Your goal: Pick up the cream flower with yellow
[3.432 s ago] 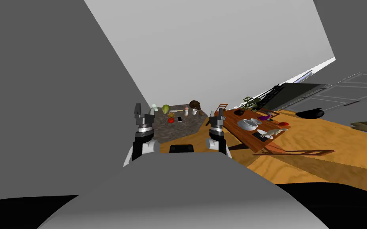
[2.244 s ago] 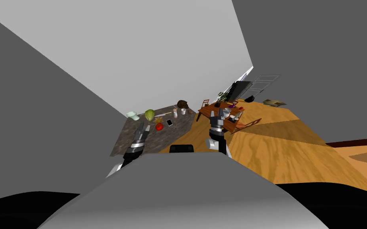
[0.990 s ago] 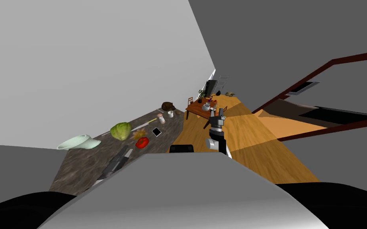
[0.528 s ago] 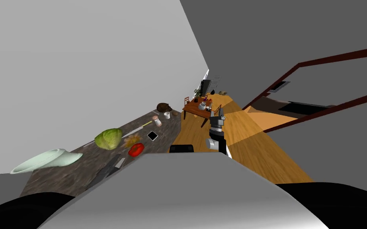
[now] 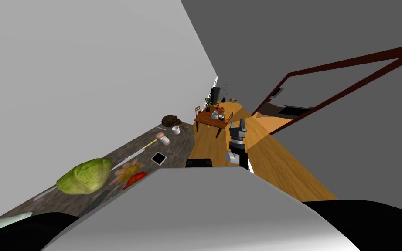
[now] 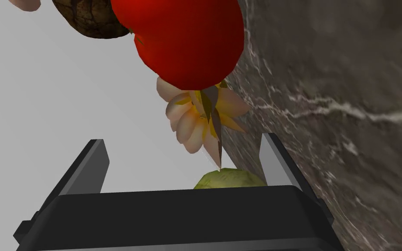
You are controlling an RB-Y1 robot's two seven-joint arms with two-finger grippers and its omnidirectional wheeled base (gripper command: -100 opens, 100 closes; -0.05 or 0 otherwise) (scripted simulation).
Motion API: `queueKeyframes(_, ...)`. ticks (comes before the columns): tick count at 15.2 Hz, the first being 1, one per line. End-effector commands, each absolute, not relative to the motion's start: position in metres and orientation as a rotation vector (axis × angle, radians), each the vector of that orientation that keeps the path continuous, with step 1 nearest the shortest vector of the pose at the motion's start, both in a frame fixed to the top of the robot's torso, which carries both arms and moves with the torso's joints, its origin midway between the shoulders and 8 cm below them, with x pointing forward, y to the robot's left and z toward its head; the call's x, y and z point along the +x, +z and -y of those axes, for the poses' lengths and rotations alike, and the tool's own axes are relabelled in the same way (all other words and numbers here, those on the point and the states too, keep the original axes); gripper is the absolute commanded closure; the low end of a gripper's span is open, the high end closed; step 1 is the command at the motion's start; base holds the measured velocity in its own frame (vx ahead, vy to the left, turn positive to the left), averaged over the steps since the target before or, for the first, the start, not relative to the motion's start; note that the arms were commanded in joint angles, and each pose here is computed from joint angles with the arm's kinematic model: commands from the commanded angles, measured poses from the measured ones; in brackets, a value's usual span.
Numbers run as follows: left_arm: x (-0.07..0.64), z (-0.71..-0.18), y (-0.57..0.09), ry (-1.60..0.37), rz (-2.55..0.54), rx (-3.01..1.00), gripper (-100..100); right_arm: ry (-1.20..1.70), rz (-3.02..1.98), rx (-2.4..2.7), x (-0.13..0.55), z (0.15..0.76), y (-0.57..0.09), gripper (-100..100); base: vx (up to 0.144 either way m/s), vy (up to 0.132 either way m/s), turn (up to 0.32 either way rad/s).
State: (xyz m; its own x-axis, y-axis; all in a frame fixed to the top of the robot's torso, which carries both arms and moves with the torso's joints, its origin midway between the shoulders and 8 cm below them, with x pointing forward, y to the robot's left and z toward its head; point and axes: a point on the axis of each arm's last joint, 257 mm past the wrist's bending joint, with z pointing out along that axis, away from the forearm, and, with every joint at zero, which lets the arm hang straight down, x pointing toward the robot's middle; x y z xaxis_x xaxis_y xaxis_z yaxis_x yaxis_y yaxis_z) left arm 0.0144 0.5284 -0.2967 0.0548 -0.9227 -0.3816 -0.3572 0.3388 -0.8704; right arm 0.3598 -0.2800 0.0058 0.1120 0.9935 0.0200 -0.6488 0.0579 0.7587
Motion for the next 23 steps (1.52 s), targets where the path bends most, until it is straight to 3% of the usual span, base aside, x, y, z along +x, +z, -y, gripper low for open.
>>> queueKeyframes(1, -0.005, -0.533, -0.297, -0.629, -1.526, -1.239, -100, 1.369, -0.611, 0.714, 0.36, 0.28, 0.006, 0, 0.048, 0.016, -0.211)
queueKeyframes(7, -0.087, -0.548, -0.297, -0.522, -1.583, -1.367, -100, 1.369, -0.611, 0.714, 0.36, 0.28, 0.006, 0, 0.061, 0.027, -0.306)
queueKeyframes(14, -0.134, -0.545, -0.303, -0.471, -1.605, -1.468, -100, 1.369, -0.611, 0.714, 0.36, 0.28, 0.006, 0, 0.049, 0.028, -0.163)
queueKeyframes(23, -0.11, -0.569, -0.305, -0.485, -1.572, -1.462, -100, 1.369, -0.611, 0.714, 0.36, 0.28, 0.006, 0, -0.028, -0.023, -0.065)
